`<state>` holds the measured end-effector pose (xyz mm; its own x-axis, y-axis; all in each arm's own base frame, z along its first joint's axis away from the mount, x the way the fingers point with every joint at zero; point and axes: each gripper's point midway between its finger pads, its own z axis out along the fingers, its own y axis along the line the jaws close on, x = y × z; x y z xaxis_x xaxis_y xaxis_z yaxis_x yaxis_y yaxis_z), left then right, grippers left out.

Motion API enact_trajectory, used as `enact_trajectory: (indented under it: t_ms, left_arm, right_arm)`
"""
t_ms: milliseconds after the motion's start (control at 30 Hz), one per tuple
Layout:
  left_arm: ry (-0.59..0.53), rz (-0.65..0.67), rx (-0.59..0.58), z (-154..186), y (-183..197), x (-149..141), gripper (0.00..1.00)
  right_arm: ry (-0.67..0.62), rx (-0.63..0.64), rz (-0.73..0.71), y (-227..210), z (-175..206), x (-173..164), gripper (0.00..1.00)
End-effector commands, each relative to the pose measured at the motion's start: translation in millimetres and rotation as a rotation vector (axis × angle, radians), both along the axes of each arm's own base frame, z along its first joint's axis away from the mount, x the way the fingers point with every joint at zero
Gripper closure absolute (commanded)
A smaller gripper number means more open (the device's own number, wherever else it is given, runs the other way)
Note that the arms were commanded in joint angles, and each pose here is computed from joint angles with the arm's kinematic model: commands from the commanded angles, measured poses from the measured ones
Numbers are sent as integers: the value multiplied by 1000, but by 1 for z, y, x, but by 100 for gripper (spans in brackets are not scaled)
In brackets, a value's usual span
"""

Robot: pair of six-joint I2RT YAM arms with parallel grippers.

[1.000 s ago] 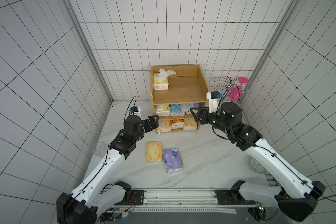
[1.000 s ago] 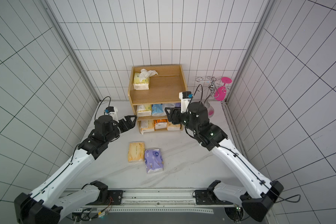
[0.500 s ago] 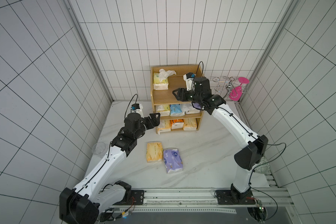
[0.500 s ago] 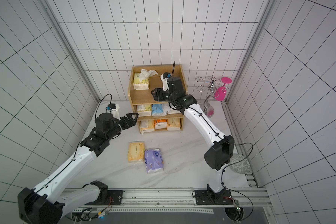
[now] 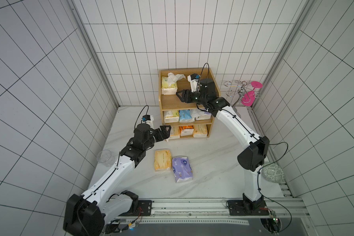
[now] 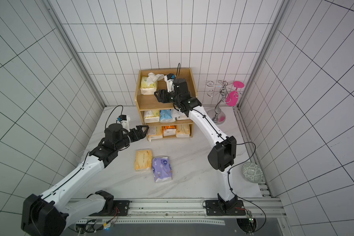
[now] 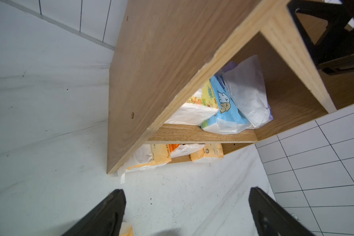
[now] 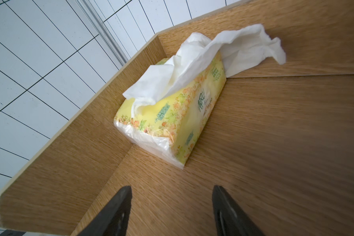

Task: Remove the tissue boxes from the shelf
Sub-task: Pick up a box of tissues from the shelf.

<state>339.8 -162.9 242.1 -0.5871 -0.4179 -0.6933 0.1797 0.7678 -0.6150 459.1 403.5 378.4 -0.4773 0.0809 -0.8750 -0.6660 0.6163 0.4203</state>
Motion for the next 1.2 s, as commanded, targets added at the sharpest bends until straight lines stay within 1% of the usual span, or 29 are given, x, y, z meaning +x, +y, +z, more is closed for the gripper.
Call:
enact_trajectory:
  t_ms: [0,300,467,533,667,800,900,967,1000,1067,1167]
  left_arm:
    - [1,-42,-29,-3,-6,-6,2]
    - [5,-26,-14,-15,2,-17,2]
    - [3,-25,-11,-17,4,-20,2]
    - [8,-30,-17,-18,3,-21,2]
    - [20,-45,-28,-18,-1,-21,2]
    - [26,-48,-30,-18,-1,-23,2]
    - [22,-45,-34,-15,0,-24,2]
    - [23,-42,-36,-14,0,-25,2]
    - [21,-40,-40,-11,1,-25,2]
    - [19,-41,-48,-8,1,-26,2]
    - [15,-42,-56,0,1,-29,2]
  right_arm:
    - [-31,56,13,8,9,11,33]
    - [-37,66,25,28,-7,24,33]
    - [-44,70,30,36,-10,27,37]
    - [-48,73,32,37,-10,29,41]
    - [-62,74,66,44,-7,23,52]
    - [-77,65,84,45,-2,17,69]
    - [-86,67,95,42,6,10,85]
    - [-95,70,95,38,14,5,91]
    - [-101,70,96,36,18,2,95]
    - [-115,67,90,29,29,-5,100]
    - [-130,51,78,15,40,-18,100]
